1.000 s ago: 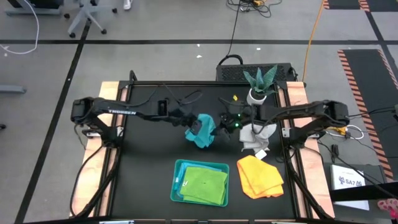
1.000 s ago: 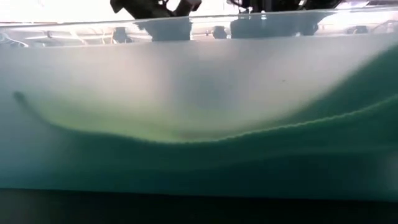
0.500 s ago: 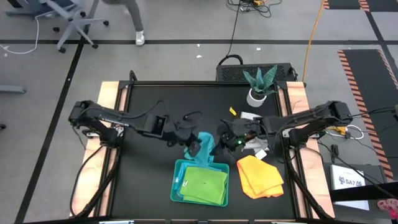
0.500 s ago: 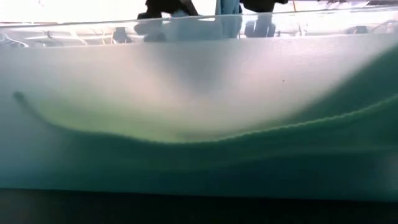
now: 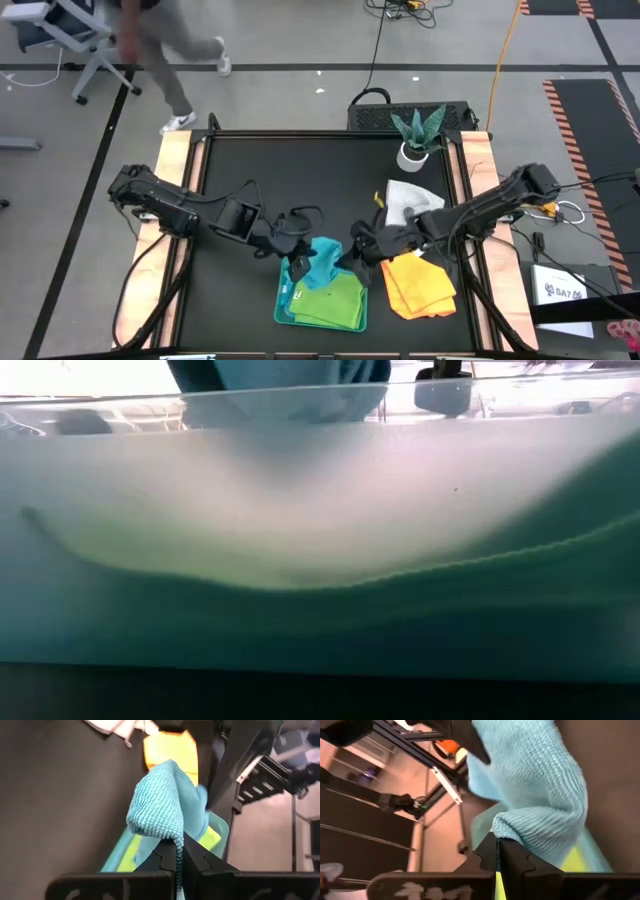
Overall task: Fold microfiber towels
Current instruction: Put the folded blue microfiber cloth into the green transparent bin
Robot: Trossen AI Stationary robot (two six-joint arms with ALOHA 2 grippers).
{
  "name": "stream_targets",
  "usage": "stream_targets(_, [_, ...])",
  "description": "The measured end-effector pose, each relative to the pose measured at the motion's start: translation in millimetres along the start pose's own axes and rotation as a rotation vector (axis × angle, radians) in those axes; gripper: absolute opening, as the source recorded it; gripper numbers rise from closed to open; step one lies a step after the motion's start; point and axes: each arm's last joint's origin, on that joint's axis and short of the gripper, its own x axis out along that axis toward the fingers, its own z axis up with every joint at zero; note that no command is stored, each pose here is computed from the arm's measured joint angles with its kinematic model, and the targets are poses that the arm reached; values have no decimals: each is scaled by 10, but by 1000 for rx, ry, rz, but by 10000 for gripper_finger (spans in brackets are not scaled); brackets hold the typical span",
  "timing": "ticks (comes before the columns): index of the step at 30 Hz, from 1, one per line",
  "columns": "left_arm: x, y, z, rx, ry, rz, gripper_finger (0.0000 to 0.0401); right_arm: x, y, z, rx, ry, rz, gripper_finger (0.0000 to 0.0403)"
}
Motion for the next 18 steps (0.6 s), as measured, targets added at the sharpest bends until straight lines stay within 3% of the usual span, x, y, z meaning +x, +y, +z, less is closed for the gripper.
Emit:
stream_targets(8, [-35,-176,-179,47,56,-65,2,350,29,-263,60,-39,31,0])
stream_targets(18, [-22,-318,-317,-69,10,-45,3,351,359,-387,32,24,122,0])
